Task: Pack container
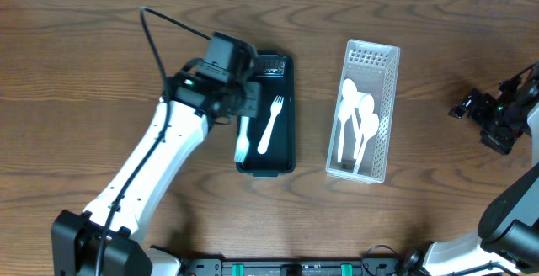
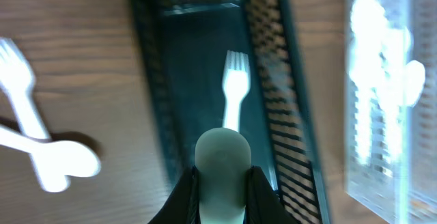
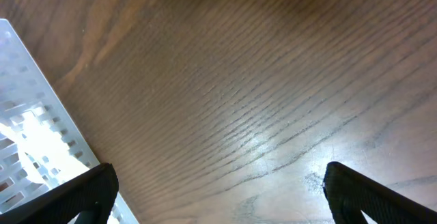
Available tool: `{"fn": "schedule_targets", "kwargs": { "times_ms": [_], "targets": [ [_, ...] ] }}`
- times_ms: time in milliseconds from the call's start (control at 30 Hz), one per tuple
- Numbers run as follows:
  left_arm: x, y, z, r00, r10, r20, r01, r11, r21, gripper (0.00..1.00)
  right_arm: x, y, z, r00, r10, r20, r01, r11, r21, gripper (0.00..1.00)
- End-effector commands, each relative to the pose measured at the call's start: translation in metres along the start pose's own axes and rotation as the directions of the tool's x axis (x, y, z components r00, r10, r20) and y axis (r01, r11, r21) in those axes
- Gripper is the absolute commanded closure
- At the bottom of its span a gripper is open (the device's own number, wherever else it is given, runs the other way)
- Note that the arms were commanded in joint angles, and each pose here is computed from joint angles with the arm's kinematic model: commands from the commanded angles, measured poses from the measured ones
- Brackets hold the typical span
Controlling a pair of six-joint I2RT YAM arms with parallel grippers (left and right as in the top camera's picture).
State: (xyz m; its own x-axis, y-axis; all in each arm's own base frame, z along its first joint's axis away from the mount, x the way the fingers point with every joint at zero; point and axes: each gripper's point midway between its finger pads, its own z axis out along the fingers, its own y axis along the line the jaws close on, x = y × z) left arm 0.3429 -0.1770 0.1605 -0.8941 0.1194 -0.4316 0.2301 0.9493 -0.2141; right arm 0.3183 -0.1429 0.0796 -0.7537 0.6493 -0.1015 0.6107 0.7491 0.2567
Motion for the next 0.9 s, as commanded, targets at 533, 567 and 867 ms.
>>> {"fn": "schedule_targets", "kwargs": {
  "times_ms": [533,567,867],
  "targets": [
    [-0.022,-0.003,0.033,0.996,-0.086,0.014,0.085,0.996,0.018,0.32,0.007,0.002,-0.001,0.999,0.013,-0.03,-0.014,1.0,-0.007,0.01],
    [-0.029,-0.003,0.019,0.996,-0.075,0.053,0.074,0.997,0.026,0.24,0.007,0.002,-0.001,0.999,0.013,-0.03,-0.014,1.0,-0.007,0.01],
    [-0.029,0.122,-0.064,0.957,-0.186,0.223,0.26,0.89,-0.375,0.01,0.007,0.002,-0.001,0.999,0.013,-0.03,-0.014,1.0,-0.007,0.01]
  ]
}}
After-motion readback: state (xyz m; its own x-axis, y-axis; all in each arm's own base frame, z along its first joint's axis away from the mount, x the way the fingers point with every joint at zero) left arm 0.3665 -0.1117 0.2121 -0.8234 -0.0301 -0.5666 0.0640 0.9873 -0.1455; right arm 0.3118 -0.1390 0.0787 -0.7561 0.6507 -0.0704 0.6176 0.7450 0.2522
